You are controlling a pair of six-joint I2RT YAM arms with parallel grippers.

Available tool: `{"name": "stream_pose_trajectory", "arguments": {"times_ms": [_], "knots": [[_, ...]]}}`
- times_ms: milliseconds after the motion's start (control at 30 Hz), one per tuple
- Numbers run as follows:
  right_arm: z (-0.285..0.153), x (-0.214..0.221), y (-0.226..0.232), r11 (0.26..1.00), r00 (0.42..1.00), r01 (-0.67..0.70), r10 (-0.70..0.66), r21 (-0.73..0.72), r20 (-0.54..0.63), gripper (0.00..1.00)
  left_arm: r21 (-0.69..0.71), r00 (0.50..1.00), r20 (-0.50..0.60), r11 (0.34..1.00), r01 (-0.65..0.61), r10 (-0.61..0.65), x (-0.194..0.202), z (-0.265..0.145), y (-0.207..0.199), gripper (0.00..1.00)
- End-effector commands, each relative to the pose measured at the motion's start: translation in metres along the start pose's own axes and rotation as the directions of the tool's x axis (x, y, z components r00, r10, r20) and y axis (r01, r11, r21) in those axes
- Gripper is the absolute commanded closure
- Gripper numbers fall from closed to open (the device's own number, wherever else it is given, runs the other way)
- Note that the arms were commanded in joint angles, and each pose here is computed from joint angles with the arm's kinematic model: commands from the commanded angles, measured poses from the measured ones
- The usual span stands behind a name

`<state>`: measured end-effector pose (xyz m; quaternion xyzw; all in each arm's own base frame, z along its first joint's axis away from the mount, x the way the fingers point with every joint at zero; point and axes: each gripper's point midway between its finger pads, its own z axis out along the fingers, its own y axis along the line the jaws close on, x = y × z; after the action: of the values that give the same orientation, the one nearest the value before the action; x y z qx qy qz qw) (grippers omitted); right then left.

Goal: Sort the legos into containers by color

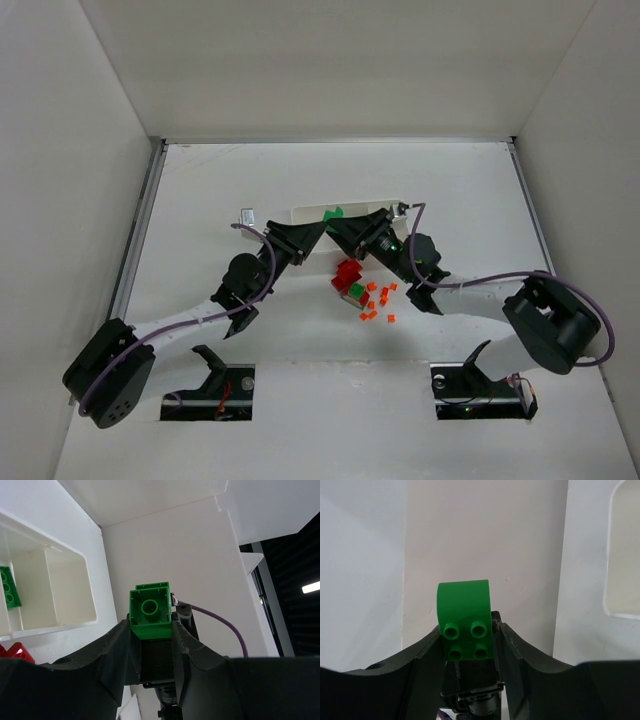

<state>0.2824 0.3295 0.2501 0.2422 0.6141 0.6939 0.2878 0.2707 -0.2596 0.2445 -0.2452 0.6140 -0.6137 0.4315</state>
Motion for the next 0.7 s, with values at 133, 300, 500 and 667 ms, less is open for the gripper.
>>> {"name": "stream_pose_trajectory", "arguments": {"times_ms": [133,300,500,667], "knots": [[-0.005,0.006,0.019,0.995,0.996,0.087,-0.087,-0.037,-0.005,0.36,0.086,0.999,0.031,0.996,-0.008,0.005,-0.008,-0.007,-0.024,0.87],[-0.013,-0.001,0.023,0.994,0.995,0.103,-0.102,-0.048,0.013,0.34,0.074,0.999,0.031,0.997,-0.009,0.007,-0.008,-0.008,-0.021,0.87],[-0.019,-0.013,0.019,0.992,0.991,0.126,-0.125,-0.024,0.04,0.44,0.071,1.0,0.024,0.997,-0.002,0.0,-0.006,-0.007,-0.021,0.87],[-0.017,-0.015,0.021,0.99,0.989,0.142,-0.141,-0.024,0.045,0.47,0.069,1.0,0.006,0.998,0.002,-0.003,0.0,-0.006,-0.021,0.87]]}}
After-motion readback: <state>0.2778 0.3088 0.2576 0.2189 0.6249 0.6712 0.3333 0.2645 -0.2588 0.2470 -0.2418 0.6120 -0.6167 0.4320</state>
